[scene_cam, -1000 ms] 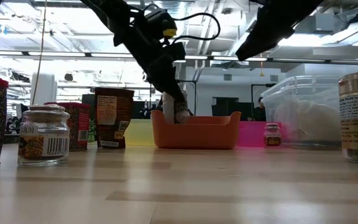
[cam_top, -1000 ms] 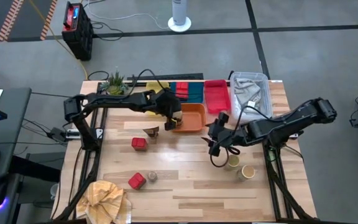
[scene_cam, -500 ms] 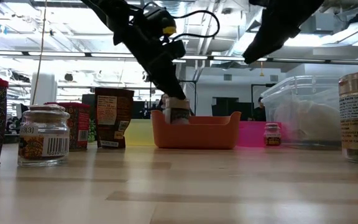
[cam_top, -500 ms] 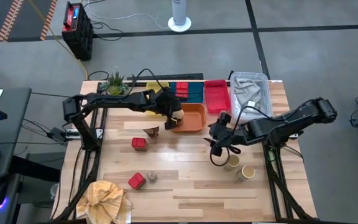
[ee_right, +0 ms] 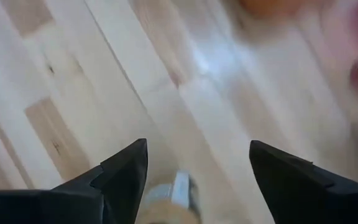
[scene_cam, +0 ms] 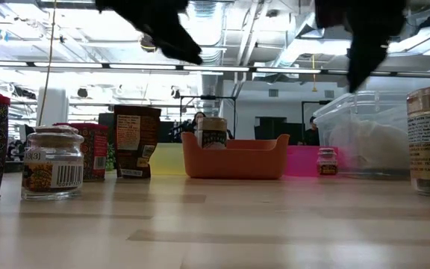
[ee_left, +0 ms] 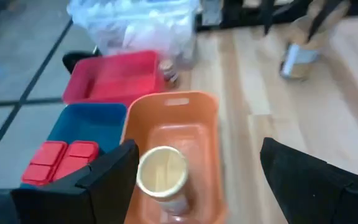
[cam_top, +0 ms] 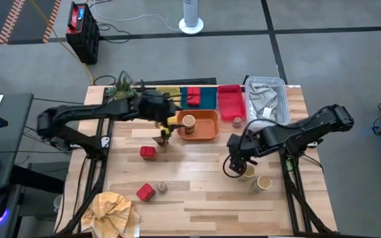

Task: Sort spices by type
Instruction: Put the gold seasoning bottle into the orange bin

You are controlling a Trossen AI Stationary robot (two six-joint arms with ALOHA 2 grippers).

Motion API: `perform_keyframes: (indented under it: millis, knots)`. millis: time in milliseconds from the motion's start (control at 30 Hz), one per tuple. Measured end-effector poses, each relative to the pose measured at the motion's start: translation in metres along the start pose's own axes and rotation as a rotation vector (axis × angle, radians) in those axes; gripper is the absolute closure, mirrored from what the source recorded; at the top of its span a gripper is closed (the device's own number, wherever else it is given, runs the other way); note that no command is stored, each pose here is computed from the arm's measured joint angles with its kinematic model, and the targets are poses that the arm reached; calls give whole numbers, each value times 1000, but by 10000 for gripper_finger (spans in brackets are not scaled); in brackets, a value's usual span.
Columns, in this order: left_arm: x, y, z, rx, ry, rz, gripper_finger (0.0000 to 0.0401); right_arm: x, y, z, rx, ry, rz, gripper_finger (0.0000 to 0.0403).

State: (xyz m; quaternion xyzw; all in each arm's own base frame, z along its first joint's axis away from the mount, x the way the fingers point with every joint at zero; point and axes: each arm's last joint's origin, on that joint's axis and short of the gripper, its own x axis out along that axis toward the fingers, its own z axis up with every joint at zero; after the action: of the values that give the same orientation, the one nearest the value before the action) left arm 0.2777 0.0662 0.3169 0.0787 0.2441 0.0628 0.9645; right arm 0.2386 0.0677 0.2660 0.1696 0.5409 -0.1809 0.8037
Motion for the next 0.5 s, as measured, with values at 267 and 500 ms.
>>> perform_keyframes:
  millis: [267, 500]
  knots:
    - [-39, -33, -28, -32, -104, -70, 79, 16, 23, -21, 113, 86, -66, 96]
    - [-60, -45, -31, -30, -131, -108, 79, 24, 36, -36, 169, 112, -108, 96]
